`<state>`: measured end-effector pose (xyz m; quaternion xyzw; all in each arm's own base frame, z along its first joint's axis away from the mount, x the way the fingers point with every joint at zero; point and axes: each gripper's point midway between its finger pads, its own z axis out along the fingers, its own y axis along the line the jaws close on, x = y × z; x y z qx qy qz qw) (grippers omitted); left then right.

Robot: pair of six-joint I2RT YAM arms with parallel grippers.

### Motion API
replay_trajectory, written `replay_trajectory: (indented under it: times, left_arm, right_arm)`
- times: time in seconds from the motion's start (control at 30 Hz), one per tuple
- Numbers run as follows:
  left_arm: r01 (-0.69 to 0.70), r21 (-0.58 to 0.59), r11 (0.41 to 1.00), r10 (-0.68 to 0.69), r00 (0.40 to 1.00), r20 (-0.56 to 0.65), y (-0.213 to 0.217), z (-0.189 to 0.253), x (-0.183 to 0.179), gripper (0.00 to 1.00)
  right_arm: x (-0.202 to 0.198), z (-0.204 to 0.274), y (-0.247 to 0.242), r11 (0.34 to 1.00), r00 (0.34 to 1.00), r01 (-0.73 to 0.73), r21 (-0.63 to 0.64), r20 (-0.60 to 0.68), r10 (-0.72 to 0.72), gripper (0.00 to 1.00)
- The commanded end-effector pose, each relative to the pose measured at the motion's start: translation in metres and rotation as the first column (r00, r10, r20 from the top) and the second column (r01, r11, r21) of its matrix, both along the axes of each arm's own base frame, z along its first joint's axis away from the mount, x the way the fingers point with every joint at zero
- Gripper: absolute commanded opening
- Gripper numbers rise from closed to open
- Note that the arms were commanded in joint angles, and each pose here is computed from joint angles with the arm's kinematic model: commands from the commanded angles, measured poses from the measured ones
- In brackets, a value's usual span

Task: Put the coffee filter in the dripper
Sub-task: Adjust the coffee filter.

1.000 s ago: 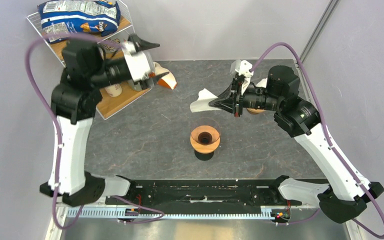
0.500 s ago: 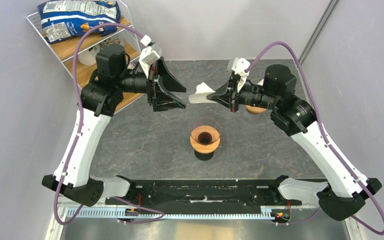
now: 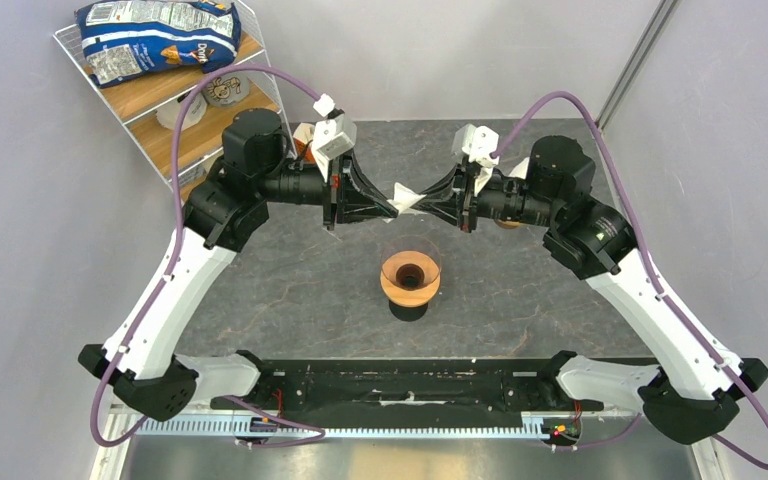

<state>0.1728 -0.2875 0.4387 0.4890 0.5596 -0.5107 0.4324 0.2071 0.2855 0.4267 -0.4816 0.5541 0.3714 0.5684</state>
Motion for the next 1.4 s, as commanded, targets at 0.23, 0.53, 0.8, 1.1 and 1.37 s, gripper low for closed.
replay_trajectory:
  times: [0.23, 0.53, 0.8, 1.1, 1.37]
  left_arm:
    - [0.086, -0.045, 0.995, -0.073, 0.969, 0.236, 0.012, 0.015, -0.024, 0.02]
    - [0.154, 0.082, 0.985, -0.173, 0.931, 0.32, 0.013, -0.01, -0.037, 0.02]
    - [-0.009, 0.094, 0.996, -0.016, 0.963, 0.268, 0.006, -0.01, -0.005, 0.02]
    - [-0.046, 0.106, 0.993, 0.024, 0.98, 0.199, 0.003, -0.013, 0.003, 0.02]
    - [-0.012, 0.049, 0.999, 0.003, 0.983, 0.185, 0.003, 0.003, -0.009, 0.02]
  right_arm:
    - [-0.018, 0.004, -0.016, 1.0, 0.998, 0.02, -0.023, -0.054, -0.021, 0.86]
    - [-0.046, 0.003, -0.001, 0.987, 0.968, -0.162, -0.01, -0.197, 0.157, 0.69]
    - [-0.059, 0.005, 0.001, 0.97, 0.95, -0.242, -0.007, -0.207, 0.236, 0.26]
    - [-0.039, 0.006, 0.001, 0.988, 0.977, -0.148, -0.051, -0.162, 0.139, 0.0]
    - [-0.03, -0.013, -0.002, 0.99, 0.981, -0.103, -0.098, -0.176, 0.085, 0.54]
